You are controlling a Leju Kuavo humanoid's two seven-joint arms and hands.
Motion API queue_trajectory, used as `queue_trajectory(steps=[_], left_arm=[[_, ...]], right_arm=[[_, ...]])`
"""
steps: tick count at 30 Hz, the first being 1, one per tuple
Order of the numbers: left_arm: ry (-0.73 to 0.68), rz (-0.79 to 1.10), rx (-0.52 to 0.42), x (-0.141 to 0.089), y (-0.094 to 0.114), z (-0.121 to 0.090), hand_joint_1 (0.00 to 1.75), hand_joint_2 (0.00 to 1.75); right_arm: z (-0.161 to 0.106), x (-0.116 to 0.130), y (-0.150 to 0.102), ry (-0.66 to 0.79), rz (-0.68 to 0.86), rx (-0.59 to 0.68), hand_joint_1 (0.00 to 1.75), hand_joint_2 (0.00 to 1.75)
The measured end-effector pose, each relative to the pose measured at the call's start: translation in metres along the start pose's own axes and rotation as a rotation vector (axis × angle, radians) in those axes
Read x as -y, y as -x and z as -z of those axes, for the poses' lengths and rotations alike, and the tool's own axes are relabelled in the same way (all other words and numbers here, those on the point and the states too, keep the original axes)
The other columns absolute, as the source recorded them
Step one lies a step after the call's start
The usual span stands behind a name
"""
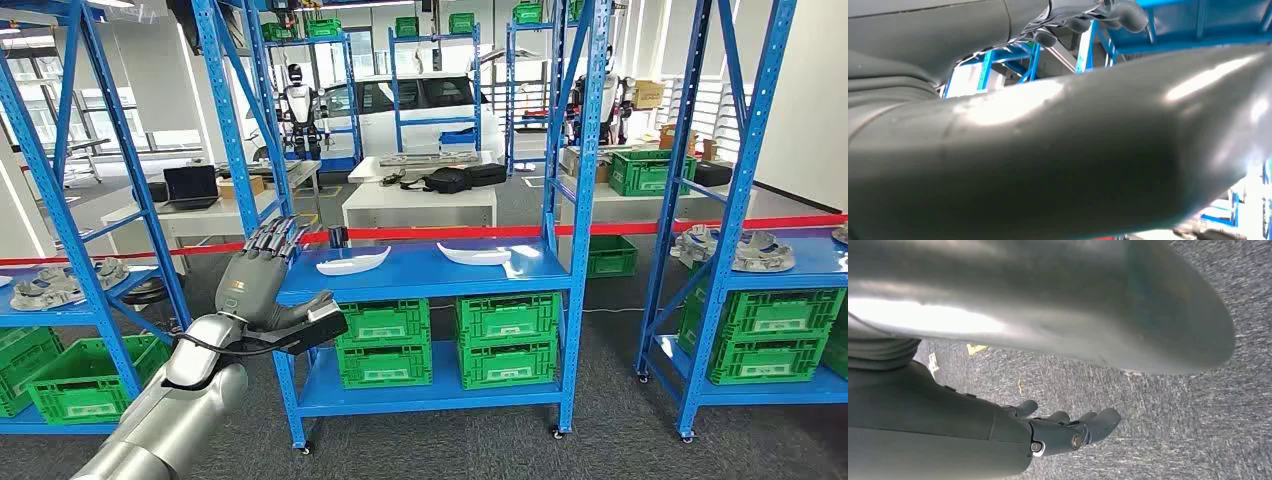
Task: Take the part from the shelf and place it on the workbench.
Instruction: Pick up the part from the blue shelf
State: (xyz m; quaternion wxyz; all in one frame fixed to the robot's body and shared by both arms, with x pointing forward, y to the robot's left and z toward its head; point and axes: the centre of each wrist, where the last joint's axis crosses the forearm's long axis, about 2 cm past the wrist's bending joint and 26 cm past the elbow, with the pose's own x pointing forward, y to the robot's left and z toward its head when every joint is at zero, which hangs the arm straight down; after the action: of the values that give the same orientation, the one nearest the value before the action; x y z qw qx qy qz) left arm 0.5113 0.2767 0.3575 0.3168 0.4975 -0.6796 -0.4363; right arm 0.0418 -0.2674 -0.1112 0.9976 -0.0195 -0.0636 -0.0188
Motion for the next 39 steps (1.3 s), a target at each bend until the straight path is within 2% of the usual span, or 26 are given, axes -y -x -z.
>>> queue_trajectory(steps=[8,13,20,29,39], left_arm=[[0.016,0.014,0.002,0.003,-0.004,-0.001,0.00,0.00],[0.010,0.016,0.019,0.001,-0.012,0.003,0.00,0.00],[0.032,0.025,0.015,0.010,-0.014,-0.002,0.00,0.00],[0.036,0.157,-0.001,0.011,0.004,-0.010,0.00,0.00],[0.079,0.211,-0.027,0.019,0.019,-0.020,0.00,0.00]], right_arm=[[-0.001,-0.008,0.001,-0.016,0.007,-0.010,0.00,0.00],[-0.001,-0.008,-0.003,-0.015,0.011,-0.006,0.00,0.00],[0.000,-0.005,0.003,-0.017,0.008,-0.015,0.00,0.00],[0.000,-0.004,0.000,-0.022,-0.006,-0.002,0.00,0.00],[0.000,-0.006,0.001,-0.032,-0.009,-0.005,0.00,0.00]])
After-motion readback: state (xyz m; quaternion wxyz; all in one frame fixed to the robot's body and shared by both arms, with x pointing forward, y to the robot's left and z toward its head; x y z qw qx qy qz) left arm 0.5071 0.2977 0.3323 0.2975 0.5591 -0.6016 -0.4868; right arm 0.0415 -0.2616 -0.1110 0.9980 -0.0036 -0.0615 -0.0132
